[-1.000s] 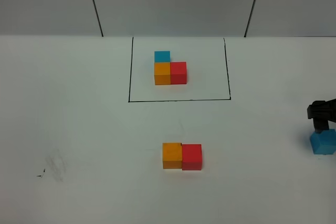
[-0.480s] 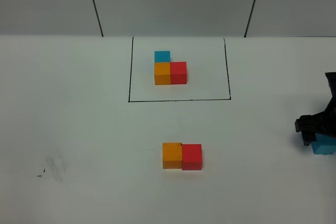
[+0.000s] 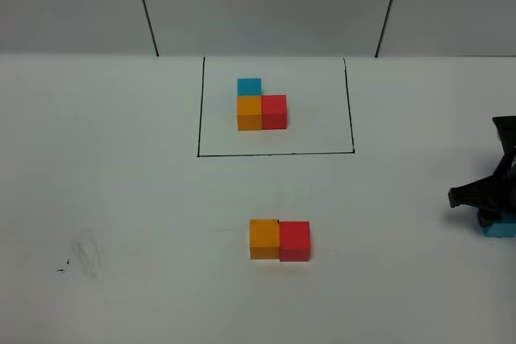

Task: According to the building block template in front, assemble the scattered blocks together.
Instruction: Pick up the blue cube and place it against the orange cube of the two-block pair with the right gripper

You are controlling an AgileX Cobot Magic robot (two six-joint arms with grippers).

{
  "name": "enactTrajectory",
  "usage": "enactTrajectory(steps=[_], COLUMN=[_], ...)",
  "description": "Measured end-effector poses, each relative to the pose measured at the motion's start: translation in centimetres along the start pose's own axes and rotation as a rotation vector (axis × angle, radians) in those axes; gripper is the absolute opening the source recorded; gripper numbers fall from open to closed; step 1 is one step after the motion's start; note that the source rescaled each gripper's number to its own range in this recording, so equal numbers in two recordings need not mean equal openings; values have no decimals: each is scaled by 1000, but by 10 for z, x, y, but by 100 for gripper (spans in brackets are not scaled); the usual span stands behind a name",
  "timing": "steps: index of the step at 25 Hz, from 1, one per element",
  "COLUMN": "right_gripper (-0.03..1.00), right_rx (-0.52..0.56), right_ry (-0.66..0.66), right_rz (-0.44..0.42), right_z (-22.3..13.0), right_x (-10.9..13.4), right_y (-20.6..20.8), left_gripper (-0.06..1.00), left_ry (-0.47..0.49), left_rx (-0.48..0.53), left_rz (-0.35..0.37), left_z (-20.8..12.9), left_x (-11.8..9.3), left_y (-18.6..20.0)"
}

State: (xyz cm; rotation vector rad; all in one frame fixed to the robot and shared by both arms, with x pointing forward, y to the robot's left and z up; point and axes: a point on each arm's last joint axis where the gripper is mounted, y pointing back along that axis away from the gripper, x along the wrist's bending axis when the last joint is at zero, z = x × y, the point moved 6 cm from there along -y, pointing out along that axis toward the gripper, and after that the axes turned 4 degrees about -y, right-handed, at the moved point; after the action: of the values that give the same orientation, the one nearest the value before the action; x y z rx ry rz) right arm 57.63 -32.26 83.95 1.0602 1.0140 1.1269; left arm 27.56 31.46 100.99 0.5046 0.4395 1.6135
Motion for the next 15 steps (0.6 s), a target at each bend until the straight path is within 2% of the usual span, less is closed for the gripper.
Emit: enactTrajectory(steps=[4,8,11,15], right_gripper=[27,27,27,27], right_rx=[3,1,-50,-121], right_ry=[39,78,72,10], right_rz=[0,10,50,141], right_z=[-1,-4,2,18], right_x=[2,18,39,82], right_y=[1,12,32,61], left_gripper=[50,50,50,50], left_ry=[0,0,0,0], left_rx=[0,0,0,0], left_rz=[0,0,0,0], left_z=[0,0,0,0], left_x=[0,0,0,0], left_y=[0,0,0,0])
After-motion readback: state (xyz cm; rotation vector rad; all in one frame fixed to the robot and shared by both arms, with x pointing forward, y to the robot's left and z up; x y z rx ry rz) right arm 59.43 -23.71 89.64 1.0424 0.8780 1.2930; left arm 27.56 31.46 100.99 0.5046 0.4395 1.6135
